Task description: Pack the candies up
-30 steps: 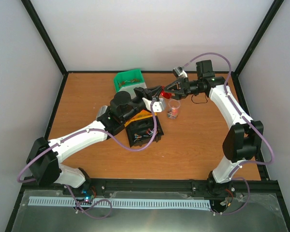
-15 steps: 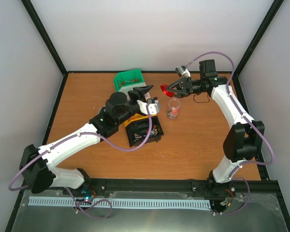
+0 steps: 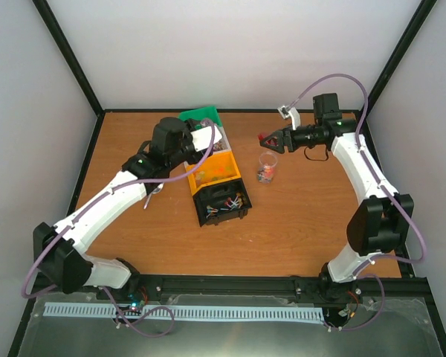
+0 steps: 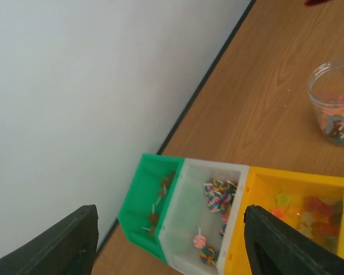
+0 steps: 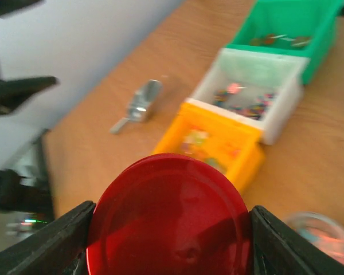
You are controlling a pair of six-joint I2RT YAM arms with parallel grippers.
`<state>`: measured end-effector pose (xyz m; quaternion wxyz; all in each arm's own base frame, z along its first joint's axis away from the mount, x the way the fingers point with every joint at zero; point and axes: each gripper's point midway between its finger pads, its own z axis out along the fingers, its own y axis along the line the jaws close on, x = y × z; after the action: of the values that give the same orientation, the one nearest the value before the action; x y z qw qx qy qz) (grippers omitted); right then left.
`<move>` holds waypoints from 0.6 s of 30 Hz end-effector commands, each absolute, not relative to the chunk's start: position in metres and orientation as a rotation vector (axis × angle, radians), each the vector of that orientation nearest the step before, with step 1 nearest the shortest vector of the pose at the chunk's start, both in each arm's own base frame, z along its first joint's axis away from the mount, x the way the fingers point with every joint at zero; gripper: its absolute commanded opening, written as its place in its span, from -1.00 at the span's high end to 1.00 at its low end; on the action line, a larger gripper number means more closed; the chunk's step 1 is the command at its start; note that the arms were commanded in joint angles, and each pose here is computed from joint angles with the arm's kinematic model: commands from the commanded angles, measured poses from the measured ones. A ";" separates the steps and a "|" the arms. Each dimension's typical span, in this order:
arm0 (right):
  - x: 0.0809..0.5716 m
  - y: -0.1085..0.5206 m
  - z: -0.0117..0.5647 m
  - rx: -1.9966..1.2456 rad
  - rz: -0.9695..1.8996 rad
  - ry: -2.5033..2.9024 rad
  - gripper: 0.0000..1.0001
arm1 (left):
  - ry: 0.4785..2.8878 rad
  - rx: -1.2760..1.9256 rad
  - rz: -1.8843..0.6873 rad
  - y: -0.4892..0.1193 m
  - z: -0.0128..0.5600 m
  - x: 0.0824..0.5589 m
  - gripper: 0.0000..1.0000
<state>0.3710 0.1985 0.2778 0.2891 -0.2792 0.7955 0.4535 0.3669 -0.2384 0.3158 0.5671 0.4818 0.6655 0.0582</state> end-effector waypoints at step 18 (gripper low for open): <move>0.423 0.166 0.186 -1.065 0.361 2.094 -0.40 | 1.794 1.016 0.026 -0.236 0.304 0.380 -0.47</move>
<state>0.4090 0.1643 0.1958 0.3631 -0.4062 0.8228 0.1618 0.3755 -0.2347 0.2817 0.4967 0.4412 0.7472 0.0191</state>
